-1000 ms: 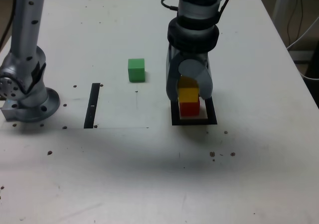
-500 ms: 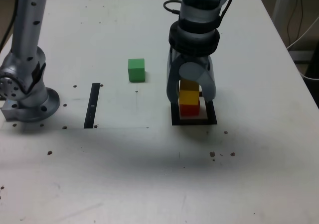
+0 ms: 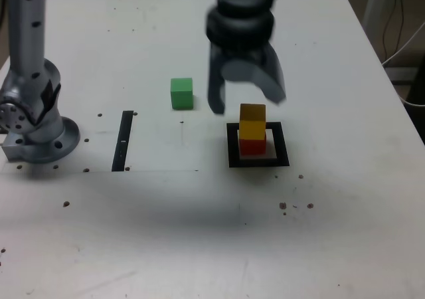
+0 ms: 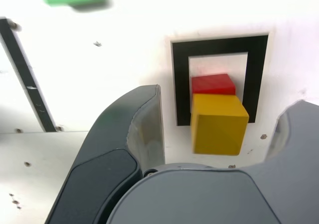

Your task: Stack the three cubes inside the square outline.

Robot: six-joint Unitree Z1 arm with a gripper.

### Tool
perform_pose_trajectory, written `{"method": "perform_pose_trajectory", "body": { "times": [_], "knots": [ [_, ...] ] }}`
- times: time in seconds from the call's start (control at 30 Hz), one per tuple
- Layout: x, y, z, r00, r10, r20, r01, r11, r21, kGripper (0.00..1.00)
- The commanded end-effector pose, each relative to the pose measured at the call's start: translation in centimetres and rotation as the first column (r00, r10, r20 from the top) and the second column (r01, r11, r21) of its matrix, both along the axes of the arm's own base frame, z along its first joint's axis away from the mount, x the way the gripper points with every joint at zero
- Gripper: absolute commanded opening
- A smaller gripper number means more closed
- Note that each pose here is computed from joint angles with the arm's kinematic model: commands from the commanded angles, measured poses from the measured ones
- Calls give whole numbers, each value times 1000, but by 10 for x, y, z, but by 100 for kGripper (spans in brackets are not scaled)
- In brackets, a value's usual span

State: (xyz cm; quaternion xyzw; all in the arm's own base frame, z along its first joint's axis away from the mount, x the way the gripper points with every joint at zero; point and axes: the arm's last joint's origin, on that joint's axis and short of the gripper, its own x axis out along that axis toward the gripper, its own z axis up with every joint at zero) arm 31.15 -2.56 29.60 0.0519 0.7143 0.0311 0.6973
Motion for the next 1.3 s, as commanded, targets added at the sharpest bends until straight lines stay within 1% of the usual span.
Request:
{"method": "perform_pose_trajectory", "body": {
  "times": [0.0,0.1,0.2,0.27,0.37,0.43,0.5,0.73,0.83,0.97,1.1,1.27],
  "knots": [
    [-19,13,16,1000,2,24,-2,1000,18,99],
    [-38,34,20,1000,4,10,-4,1000,20,99],
    [-57,58,14,1000,23,-12,-23,1000,20,99],
    [-71,73,8,998,54,-18,-54,998,29,100],
    [-89,91,-2,994,104,-24,-103,993,51,100],
    [-96,99,-10,991,131,-39,-129,990,61,100],
    [-97,103,-17,988,140,-60,-136,989,60,100],
    [-84,111,-43,978,133,-161,-130,991,33,99],
    [-76,114,-55,975,123,-187,-123,992,11,97],
    [-64,117,-71,974,103,-201,-109,994,-22,93],
    [-56,118,-81,975,84,-203,-95,994,-47,89],
    [-54,119,-84,977,80,-195,-92,994,-51,82]
  ]
}}
